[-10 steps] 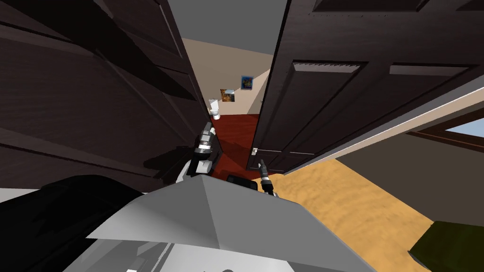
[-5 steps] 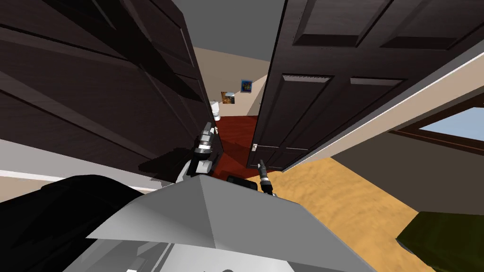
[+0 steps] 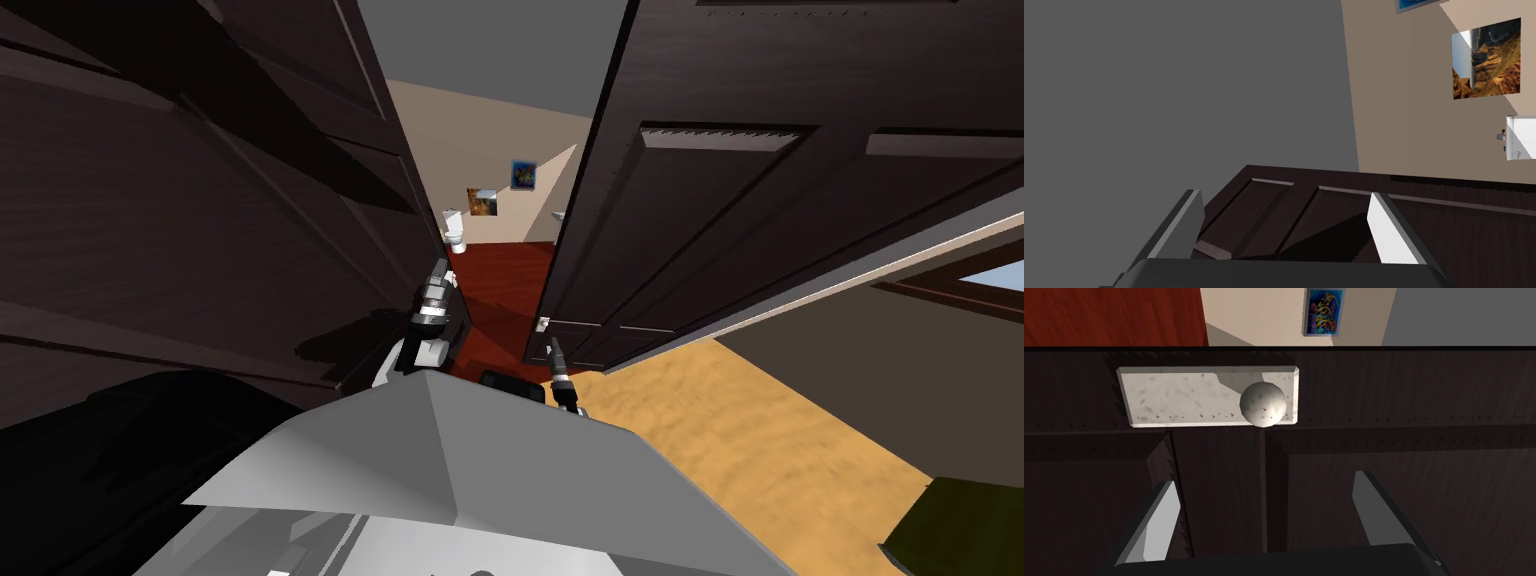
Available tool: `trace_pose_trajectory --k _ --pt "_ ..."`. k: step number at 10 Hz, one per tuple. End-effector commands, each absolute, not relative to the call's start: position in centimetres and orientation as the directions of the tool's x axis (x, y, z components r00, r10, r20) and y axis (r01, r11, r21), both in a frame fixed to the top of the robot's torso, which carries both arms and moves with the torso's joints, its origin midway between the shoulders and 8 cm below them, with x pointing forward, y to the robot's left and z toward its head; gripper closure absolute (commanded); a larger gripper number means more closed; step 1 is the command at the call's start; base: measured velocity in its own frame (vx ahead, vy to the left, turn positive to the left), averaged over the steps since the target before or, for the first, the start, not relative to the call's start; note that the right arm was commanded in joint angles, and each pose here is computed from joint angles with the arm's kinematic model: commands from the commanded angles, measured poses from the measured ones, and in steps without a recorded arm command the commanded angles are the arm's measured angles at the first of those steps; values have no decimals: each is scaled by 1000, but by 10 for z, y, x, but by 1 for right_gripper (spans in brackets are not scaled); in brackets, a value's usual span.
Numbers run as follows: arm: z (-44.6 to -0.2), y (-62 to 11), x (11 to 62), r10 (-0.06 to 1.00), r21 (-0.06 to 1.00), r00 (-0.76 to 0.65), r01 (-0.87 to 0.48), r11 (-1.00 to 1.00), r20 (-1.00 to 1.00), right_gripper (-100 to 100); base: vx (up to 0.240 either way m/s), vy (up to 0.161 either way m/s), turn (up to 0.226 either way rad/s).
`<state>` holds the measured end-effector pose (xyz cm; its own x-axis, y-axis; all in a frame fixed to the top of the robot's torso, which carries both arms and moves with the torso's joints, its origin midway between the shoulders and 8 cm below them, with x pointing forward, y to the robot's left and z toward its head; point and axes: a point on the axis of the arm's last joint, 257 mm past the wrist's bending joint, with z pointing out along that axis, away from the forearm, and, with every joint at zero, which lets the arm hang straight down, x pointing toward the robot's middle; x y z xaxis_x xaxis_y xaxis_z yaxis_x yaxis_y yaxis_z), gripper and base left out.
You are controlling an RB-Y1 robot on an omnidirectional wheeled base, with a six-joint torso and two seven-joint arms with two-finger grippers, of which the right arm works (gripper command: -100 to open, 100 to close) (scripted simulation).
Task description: Push the door open
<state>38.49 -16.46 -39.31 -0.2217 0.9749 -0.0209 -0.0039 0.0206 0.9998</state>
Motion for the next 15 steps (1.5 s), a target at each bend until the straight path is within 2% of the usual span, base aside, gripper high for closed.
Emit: trace_pose_trajectory --k 1,6,7,12,15 --pt "-393 -165 388 976 1000 -217 -6 21 -21 -100 217 49 28" --pt "-392 -162 393 978 1000 -209 -9 12 -14 -100 159 40 17" --pt "-392 -162 393 978 1000 -209 -9 12 -14 100 -13 -3 -3" --pt "-392 -162 393 978 1000 -209 -9 12 -14 100 -16 -3 1" --pt "-395 -181 395 983 999 -179 -3 33 -33 100 159 43 -38"
